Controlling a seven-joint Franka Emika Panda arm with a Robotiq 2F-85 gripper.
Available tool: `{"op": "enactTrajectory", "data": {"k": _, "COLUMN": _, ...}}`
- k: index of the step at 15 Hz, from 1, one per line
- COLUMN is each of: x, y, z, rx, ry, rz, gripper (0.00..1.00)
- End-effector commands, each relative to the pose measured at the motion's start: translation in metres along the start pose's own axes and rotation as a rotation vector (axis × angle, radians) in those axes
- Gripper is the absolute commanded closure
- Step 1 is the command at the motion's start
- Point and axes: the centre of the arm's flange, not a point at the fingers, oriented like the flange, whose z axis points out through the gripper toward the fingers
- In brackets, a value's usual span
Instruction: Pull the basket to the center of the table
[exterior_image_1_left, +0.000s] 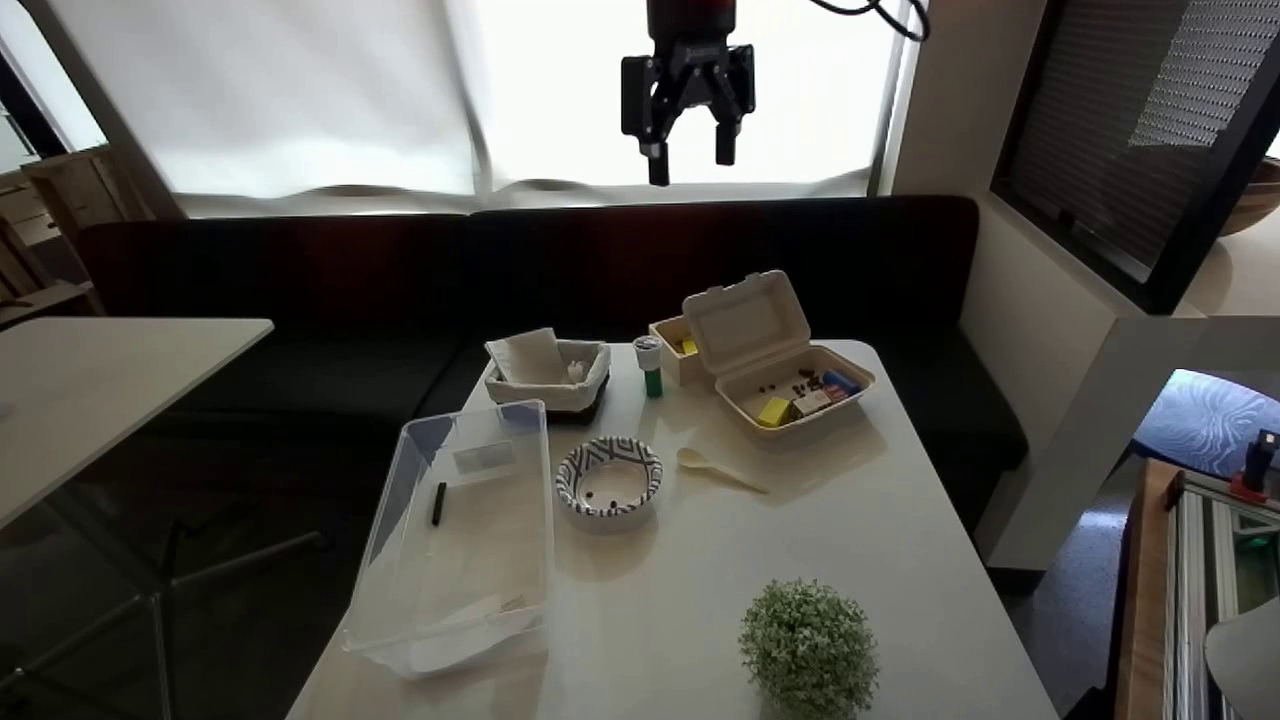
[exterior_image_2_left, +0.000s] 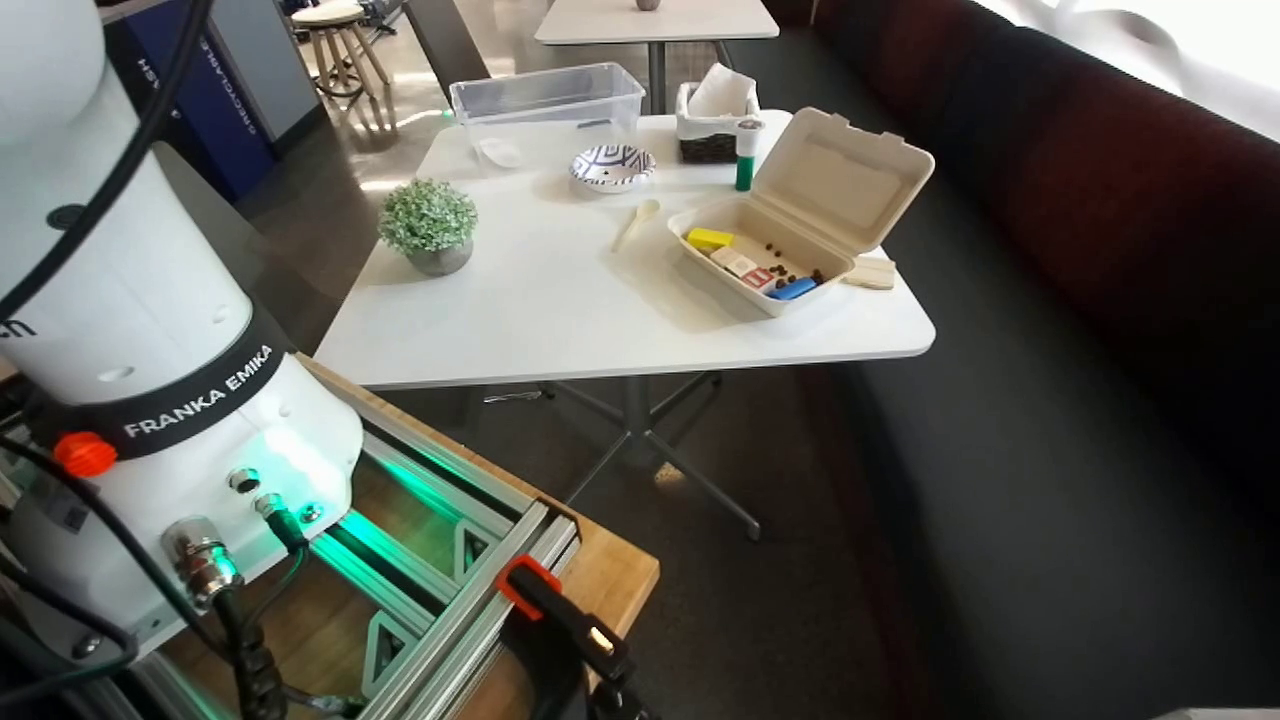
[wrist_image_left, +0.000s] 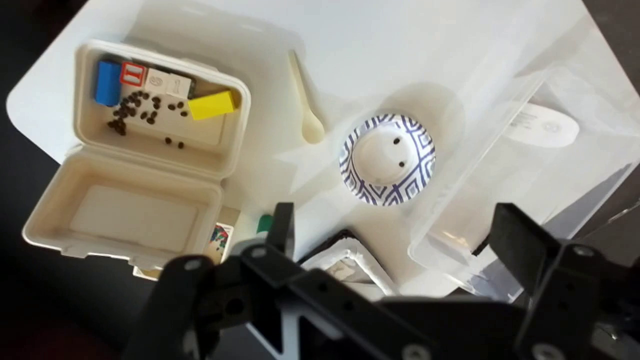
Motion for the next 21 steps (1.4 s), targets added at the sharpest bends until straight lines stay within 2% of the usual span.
{"op": "enactTrajectory", "data": {"k": 1, "x": 0.063, "y": -0.028, "z": 0.011, "rx": 0.010, "ry": 0.044, "rz": 0.044, "gripper": 0.00}}
{"op": "enactTrajectory", "data": {"k": 7, "x": 0.144, "y": -0.051, "z": 0.039, "rx": 0.048, "ry": 0.108, "rz": 0.203, "gripper": 0.00}}
{"op": "enactTrajectory", "data": {"k": 11, "x": 0.190, "y": -0.057, "z": 0.061, "rx": 0.075, "ry": 0.144, "rz": 0.392, "gripper": 0.00}}
{"op": "enactTrajectory", "data": {"k": 14, "x": 0.217, "y": -0.058, "z": 0.080, "rx": 0.063, "ry": 0.169, "rz": 0.515, "gripper": 0.00}}
{"op": "enactTrajectory", "data": {"k": 16, "x": 0.228, "y": -0.062, "z": 0.087, "rx": 0.082, "ry": 0.171, "rz": 0.581, "gripper": 0.00}}
{"op": "enactTrajectory", "data": {"k": 17, "x": 0.230, "y": -0.066, "z": 0.089, "rx": 0.095, "ry": 0.138, "rz": 0.601, "gripper": 0.00}}
{"op": "enactTrajectory", "data": {"k": 18, "x": 0.192, "y": -0.050, "z": 0.092, "rx": 0.078, "ry": 0.159, "rz": 0.541, "gripper": 0.00}}
{"op": "enactTrajectory", "data": {"k": 21, "x": 0.199, "y": -0.055, "z": 0.098, "rx": 0.089, "ry": 0.152, "rz": 0.573, "gripper": 0.00}}
